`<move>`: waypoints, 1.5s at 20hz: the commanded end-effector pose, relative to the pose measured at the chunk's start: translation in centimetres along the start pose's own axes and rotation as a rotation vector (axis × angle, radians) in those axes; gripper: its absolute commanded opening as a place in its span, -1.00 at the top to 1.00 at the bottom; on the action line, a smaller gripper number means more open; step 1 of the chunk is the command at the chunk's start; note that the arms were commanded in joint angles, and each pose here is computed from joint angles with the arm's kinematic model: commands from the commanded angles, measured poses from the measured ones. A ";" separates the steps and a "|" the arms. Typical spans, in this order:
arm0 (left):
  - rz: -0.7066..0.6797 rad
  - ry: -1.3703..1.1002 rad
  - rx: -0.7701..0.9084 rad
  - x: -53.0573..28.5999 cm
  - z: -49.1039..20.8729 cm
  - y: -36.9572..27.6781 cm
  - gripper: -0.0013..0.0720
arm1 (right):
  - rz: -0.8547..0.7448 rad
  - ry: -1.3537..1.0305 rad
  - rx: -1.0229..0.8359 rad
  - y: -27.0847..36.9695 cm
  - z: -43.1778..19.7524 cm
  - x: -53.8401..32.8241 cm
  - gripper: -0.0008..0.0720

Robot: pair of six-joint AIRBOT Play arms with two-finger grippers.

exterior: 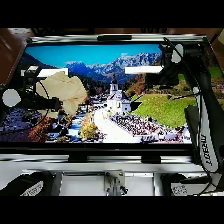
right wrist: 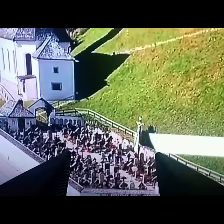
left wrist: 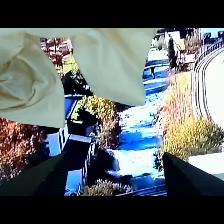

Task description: Fold the shirts.

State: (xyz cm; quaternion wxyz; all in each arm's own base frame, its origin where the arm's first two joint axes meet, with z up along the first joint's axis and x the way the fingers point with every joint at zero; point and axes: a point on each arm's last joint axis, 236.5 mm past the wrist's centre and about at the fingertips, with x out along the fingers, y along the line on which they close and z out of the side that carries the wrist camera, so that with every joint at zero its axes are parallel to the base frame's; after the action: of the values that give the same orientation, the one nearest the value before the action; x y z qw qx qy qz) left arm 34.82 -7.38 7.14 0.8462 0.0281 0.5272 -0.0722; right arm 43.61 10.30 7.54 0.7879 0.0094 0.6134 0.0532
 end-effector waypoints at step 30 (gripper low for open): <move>-0.030 -0.250 -0.535 10.2 17.4 17.5 0.86 | 0.011 0.143 -0.103 0.1 -3.8 -1.2 -0.78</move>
State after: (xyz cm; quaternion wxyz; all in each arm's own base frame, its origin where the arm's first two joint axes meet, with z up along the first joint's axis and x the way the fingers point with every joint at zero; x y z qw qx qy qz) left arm 55.26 9.14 -2.25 0.8291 -0.2276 0.5013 0.0977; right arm 40.41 10.64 7.22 0.7458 -0.0053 0.6614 0.0792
